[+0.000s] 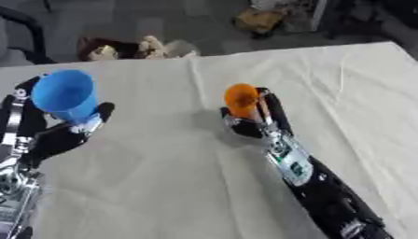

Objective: Pour the contents of one cup into another cup.

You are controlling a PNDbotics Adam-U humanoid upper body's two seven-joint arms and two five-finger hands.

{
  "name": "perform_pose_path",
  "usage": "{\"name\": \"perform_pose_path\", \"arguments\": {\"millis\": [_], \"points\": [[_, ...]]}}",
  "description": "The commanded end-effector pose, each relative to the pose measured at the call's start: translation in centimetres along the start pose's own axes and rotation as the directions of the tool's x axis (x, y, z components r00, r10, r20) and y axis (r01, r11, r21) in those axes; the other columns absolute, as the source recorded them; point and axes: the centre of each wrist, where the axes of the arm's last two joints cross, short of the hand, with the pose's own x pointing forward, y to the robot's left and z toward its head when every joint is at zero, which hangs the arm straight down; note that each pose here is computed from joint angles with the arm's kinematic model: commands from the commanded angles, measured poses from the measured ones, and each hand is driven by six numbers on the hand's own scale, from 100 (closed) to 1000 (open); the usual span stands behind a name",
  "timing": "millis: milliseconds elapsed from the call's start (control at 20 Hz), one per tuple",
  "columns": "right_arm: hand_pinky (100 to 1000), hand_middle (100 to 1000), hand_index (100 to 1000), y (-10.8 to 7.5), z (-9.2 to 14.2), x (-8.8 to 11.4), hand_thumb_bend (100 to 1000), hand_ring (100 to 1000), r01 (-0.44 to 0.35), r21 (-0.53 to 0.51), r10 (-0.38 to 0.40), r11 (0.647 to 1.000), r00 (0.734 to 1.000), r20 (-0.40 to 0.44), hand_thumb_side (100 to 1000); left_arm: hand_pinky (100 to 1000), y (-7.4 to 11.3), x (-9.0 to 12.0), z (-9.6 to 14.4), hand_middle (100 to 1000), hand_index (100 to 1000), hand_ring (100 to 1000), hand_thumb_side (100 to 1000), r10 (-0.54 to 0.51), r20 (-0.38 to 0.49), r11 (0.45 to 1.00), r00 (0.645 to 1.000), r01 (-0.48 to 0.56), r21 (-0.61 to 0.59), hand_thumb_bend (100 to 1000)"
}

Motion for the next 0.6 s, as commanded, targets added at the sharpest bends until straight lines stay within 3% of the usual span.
{"name": "perform_pose_path", "arguments": {"millis": [50, 450, 500, 600], "points": [[824, 444, 464, -2.4, -1.4, 1.9, 170, 749, -0.012, -0.025, 0.013, 1.0, 0.997, 0.071, 207, 629, 0.3, 0.0, -0.1, 152, 358, 483, 100, -0.027, 0.004, 1.0, 1.0, 0.027, -0.004, 145], [829, 447, 467, -5.4, -2.6, 5.3, 170, 753, -0.03, -0.016, 0.032, 0.999, 0.982, 0.188, 215, 634, -0.1, -1.8, 0.4, 151, 358, 492, 100, -0.055, -0.052, 0.997, 0.997, 0.052, -0.055, 134], [830, 447, 468, -5.7, -2.7, 5.8, 160, 754, -0.033, -0.013, 0.035, 0.999, 0.978, 0.204, 250, 634, -0.2, -2.0, 0.5, 151, 358, 494, 100, -0.057, -0.059, 0.996, 0.997, 0.053, -0.065, 132], [831, 448, 469, -6.2, -3.0, 6.7, 156, 755, -0.041, -0.007, 0.042, 0.999, 0.971, 0.236, 210, 634, -0.3, -2.4, 0.6, 151, 359, 498, 100, -0.062, -0.07, 0.995, 0.996, 0.056, -0.083, 131]]}}
